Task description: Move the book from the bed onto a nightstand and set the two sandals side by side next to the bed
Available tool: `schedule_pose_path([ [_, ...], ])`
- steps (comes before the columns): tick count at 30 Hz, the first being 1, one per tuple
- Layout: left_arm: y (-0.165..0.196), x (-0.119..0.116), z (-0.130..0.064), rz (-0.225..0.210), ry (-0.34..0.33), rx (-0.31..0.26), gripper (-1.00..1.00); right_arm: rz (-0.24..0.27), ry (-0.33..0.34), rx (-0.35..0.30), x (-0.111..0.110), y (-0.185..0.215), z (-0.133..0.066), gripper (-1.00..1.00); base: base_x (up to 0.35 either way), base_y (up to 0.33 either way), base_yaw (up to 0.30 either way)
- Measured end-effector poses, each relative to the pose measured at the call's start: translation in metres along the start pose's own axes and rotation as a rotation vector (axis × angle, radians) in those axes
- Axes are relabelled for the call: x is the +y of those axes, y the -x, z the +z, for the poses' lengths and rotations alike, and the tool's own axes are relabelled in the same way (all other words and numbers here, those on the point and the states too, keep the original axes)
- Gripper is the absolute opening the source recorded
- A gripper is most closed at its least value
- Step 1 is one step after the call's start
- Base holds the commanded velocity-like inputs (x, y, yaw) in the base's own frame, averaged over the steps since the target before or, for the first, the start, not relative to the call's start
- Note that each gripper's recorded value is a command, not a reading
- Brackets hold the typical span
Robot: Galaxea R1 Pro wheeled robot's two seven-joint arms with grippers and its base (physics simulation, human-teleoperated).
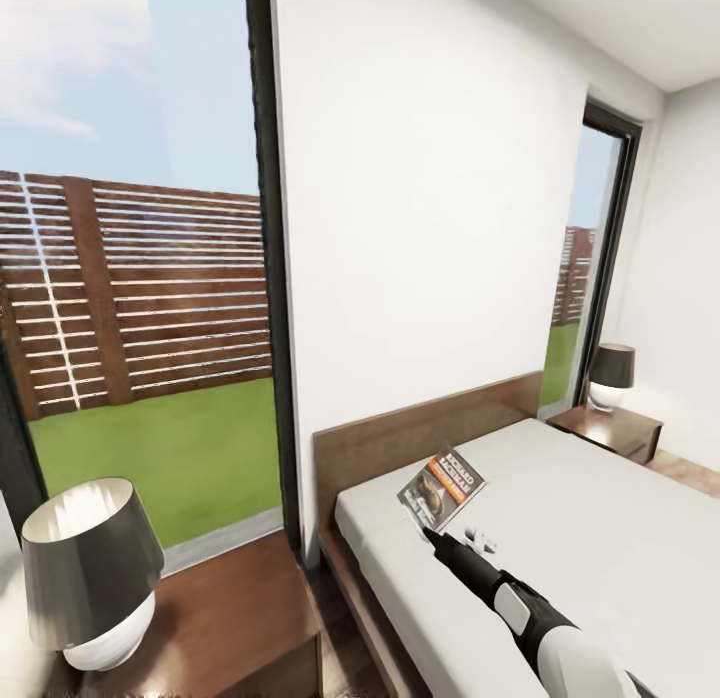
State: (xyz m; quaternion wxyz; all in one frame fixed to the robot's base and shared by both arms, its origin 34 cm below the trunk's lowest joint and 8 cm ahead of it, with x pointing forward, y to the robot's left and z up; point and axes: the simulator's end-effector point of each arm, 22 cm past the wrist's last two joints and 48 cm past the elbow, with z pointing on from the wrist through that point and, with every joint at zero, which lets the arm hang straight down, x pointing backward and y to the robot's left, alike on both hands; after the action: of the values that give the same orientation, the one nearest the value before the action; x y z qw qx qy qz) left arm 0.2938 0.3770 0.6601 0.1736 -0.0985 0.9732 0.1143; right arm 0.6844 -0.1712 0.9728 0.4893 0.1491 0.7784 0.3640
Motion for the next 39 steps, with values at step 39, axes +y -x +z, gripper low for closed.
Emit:
schedule_pose_path([
  [39, -0.013, -0.024, -0.001, -0.014, -0.027, 0.024, 1.00, 0.013, 0.068, 0.017, 0.002, -0.010, 0.001, -1.00, 0.000, 0.000, 0.206],
])
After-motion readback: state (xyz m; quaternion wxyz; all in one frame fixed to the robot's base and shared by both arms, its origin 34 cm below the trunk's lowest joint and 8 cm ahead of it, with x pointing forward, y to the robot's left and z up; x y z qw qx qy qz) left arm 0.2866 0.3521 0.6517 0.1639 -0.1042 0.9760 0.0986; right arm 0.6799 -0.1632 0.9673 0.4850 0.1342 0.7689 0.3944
